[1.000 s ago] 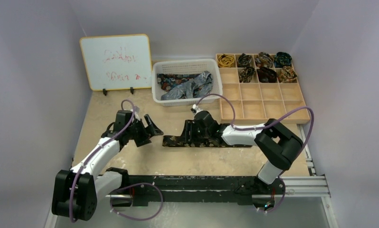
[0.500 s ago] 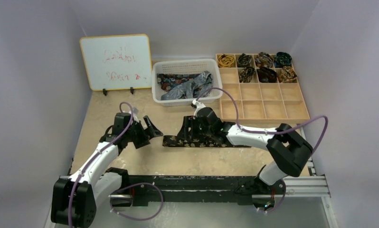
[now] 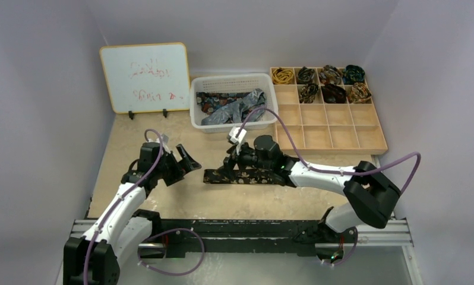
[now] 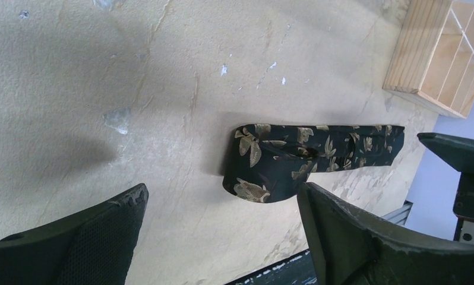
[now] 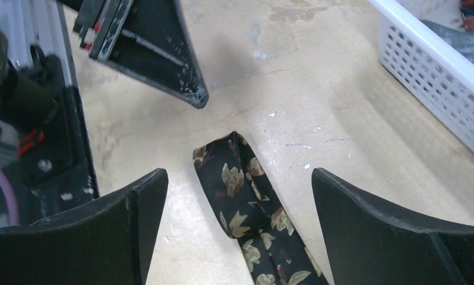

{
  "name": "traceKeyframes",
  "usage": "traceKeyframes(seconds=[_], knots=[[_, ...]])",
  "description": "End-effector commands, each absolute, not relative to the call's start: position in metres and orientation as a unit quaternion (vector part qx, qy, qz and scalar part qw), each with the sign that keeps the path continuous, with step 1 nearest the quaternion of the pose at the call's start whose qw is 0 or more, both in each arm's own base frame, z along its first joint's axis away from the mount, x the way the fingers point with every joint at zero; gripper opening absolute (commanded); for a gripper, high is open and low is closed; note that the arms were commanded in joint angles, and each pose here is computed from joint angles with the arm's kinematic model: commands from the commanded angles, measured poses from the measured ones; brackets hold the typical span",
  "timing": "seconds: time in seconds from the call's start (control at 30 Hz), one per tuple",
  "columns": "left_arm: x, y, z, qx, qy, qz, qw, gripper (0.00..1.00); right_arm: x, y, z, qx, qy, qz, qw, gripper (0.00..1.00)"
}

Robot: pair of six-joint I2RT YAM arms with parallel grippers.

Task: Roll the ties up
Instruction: Roll the tie at the center of the board.

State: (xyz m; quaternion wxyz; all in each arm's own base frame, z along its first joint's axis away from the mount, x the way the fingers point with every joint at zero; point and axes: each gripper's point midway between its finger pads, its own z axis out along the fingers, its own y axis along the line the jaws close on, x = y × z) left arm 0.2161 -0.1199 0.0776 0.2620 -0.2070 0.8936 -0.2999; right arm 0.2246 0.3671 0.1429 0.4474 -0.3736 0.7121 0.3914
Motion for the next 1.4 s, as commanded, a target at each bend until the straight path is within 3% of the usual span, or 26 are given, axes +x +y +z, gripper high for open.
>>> traceKeyframes(seconds=[0.0, 0.17, 0.67, 1.17, 1.37], knots=[[0.215, -0.116, 0.074, -0.220, 0.892, -0.293, 0.263, 0.95, 0.205, 0.378, 0.138, -0.497, 0.632, 0.371, 0.464, 0.93], [0.216, -0.115, 0.075, -0.221, 0.893, -0.292, 0.264, 0.95, 0.181, 0.391, 0.109, -0.574, 0.612, 0.349, 0.416, 0.93], [0.218, -0.115, 0.075, -0.215, 0.896, -0.289, 0.260, 0.95, 0.198, 0.399, 0.071, -0.625, 0.616, 0.291, 0.380, 0.93], [0.218, -0.115, 0.078, -0.216, 0.893, -0.291, 0.266, 0.95, 0.211, 0.405, 0.023, -0.652, 0.630, 0.287, 0.309, 0.76], [0.218, -0.116, 0.076, -0.215, 0.895, -0.291, 0.262, 0.95, 0.205, 0.395, 0.008, -0.665, 0.634, 0.287, 0.272, 0.61]])
